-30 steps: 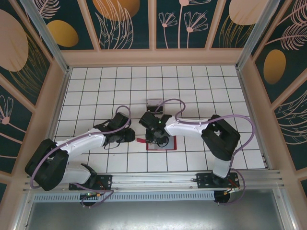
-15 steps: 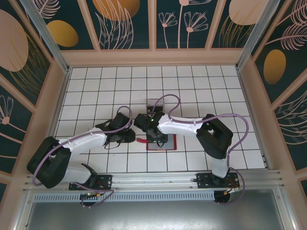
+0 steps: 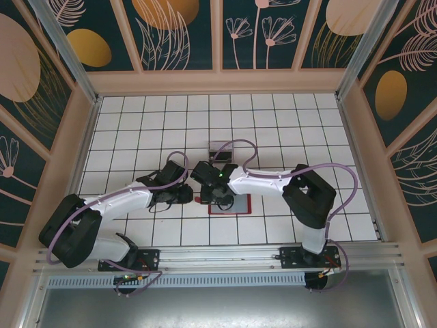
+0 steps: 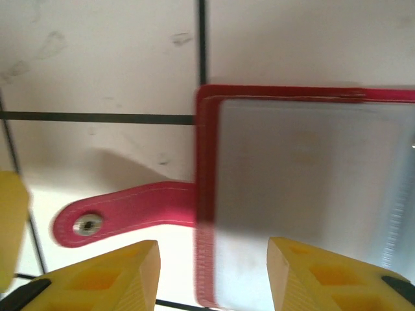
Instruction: Take the credit cards out of the card holder
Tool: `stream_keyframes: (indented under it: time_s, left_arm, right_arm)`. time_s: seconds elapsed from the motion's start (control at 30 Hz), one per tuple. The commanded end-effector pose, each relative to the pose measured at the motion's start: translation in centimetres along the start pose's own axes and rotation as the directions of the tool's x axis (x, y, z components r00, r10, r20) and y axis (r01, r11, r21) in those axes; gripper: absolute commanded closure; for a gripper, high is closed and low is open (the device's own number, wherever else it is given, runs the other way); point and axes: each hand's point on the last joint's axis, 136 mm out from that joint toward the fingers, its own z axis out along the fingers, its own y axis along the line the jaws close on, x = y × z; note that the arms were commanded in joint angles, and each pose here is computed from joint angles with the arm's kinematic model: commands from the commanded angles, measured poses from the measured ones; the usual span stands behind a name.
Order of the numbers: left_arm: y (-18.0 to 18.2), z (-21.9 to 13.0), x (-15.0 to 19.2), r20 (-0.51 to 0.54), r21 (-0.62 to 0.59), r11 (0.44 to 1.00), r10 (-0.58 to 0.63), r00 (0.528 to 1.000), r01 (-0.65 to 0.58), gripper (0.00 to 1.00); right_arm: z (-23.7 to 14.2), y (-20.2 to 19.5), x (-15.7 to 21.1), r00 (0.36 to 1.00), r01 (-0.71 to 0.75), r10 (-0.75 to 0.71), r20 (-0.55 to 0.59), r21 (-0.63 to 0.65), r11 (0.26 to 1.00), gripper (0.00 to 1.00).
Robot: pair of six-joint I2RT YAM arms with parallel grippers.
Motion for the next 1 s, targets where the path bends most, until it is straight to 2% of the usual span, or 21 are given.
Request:
stream_keyframes:
  time_s: [0.0, 0.27, 0.47, 0.73, 0.97]
  left_arm:
    - [-0.5, -0.3, -0.6, 0.006, 0.011, 1.0, 0.007, 1.0, -0.007, 0.73]
    - [-0.4, -0.2, -0.5, 0.004, 0.011, 1.0, 0.009, 1.0, -0.009, 0.73]
    - [-0.4, -0.2, -0.5, 0.004, 0.011, 1.0, 0.008, 1.0, -0.009, 0.73]
    - [-0.4, -0.1, -0.5, 0.0, 0.009, 1.0, 0.011, 1.0, -0.011, 0.73]
    - [-0.6, -0.1, -0.7, -0.001, 0.01, 1.0, 0.015, 1.0, -0.015, 0.73]
  right_arm:
    - [-0.3, 2.0, -0.1, 1.0, 0.0, 0.0, -0.003, -0.109, 0.994, 0.52]
    - [1.3, 0.4, 0.6, 0.999, -0.028, 0.025, -0.036, -0.1, 0.995, 0.52]
    - [1.5, -2.0, 1.0, 0.999, -0.034, 0.034, -0.038, 0.006, 0.999, 0.53]
    - [0.2, -3.4, 0.9, 0.999, -0.036, 0.037, -0.019, 0.074, 0.997, 0.52]
    - [-0.3, -5.6, 0.4, 1.0, -0.018, 0.015, 0.015, 0.212, 0.977, 0.52]
